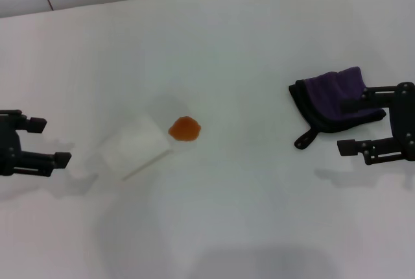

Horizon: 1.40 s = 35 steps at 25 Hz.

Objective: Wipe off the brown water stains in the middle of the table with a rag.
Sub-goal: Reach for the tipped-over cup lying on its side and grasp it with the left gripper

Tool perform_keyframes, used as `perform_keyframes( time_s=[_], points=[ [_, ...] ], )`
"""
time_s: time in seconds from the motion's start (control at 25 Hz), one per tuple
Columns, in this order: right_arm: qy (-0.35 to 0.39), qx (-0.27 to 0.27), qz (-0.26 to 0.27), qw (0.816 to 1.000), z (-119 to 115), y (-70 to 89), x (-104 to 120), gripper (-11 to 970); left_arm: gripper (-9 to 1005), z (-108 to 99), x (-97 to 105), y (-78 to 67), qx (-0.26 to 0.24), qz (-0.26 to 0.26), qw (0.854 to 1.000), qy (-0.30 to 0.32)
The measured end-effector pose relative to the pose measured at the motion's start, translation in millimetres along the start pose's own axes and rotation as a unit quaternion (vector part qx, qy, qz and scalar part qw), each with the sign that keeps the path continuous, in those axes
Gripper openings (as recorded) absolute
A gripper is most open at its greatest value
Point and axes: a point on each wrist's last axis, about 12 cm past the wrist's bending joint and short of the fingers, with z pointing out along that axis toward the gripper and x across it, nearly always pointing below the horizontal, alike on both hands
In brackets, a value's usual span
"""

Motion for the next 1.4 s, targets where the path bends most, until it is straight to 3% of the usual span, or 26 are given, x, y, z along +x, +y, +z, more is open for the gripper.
perform_keyframes(
  time_s=[0.64, 1.4],
  points=[
    [0.002, 0.002, -0.008, 1.000, 5.1, -5.3, -4.8, 745, 865, 44.6, -9.8, 9.3, 0.005, 0.015, 1.000, 0.009],
    [0.003, -0.003, -0.021, 1.000, 16.0, -12.3, -13.4, 740, 863, 84.1, -17.0, 7.1, 0.026, 0.012, 0.999, 0.013]
  ],
)
